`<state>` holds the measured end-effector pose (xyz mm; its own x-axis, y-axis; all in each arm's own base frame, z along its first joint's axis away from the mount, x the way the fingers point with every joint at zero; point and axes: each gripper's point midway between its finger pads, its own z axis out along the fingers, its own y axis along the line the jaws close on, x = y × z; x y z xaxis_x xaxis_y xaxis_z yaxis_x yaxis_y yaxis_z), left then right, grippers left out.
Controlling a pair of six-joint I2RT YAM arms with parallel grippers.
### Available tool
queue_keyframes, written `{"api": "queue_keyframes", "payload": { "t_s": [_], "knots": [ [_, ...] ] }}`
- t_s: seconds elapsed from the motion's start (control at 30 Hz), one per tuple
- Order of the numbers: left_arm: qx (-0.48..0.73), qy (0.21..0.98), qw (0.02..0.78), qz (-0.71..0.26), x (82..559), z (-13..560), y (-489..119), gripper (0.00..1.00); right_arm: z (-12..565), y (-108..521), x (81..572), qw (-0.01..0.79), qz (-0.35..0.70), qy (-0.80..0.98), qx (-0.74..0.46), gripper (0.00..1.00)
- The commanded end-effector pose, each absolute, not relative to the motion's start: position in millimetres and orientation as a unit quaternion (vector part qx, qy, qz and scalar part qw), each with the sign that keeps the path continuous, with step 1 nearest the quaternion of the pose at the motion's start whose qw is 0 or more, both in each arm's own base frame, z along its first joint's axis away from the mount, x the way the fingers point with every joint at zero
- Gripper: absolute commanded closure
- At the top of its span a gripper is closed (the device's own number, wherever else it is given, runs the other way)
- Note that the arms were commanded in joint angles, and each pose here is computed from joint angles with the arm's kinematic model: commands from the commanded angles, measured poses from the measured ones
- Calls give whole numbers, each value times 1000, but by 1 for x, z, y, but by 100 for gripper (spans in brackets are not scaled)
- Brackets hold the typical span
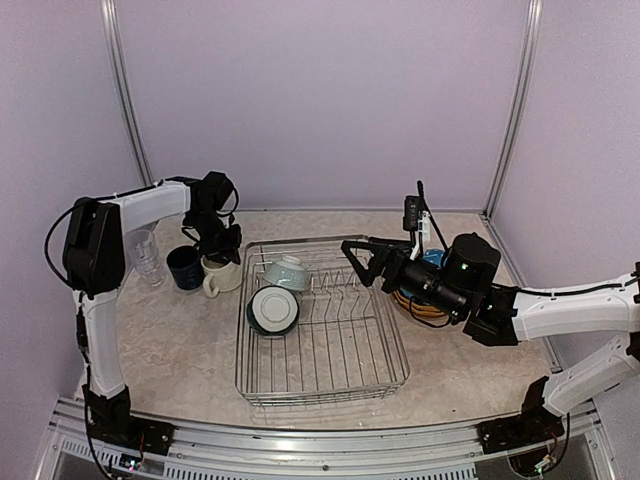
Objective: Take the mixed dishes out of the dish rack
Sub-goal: Place the cup at the center of the board, then adjust the bowl on the dish rack.
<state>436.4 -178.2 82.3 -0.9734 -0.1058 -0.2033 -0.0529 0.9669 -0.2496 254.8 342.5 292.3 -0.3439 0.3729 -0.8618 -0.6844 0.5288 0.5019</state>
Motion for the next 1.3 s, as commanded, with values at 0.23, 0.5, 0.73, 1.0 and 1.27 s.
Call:
{"api": "queue_keyframes", "payload": {
  "t_s": [0.23, 0.5, 0.73, 1.0, 1.27],
  "knots": [
    [-27, 983, 139, -119, 444, 106, -180, 73, 268, 345, 263, 545, 425, 711, -129, 6],
    [-24, 975, 174, -139, 441, 140, -181, 66, 250, 361, 275, 517, 354, 759, -180, 5],
    [-9, 957, 215, -194, 434, 179, -193, 56, 221, 374, 287, 467, 269, 808, -240, 5],
    [5, 941, 247, -230, 425, 207, -199, 48, 185, 422, 278, 395, 289, 824, -284, 4],
    [8, 937, 249, -243, 420, 214, -203, 45, 163, 482, 273, 336, 308, 834, -311, 4]
  ]
}}
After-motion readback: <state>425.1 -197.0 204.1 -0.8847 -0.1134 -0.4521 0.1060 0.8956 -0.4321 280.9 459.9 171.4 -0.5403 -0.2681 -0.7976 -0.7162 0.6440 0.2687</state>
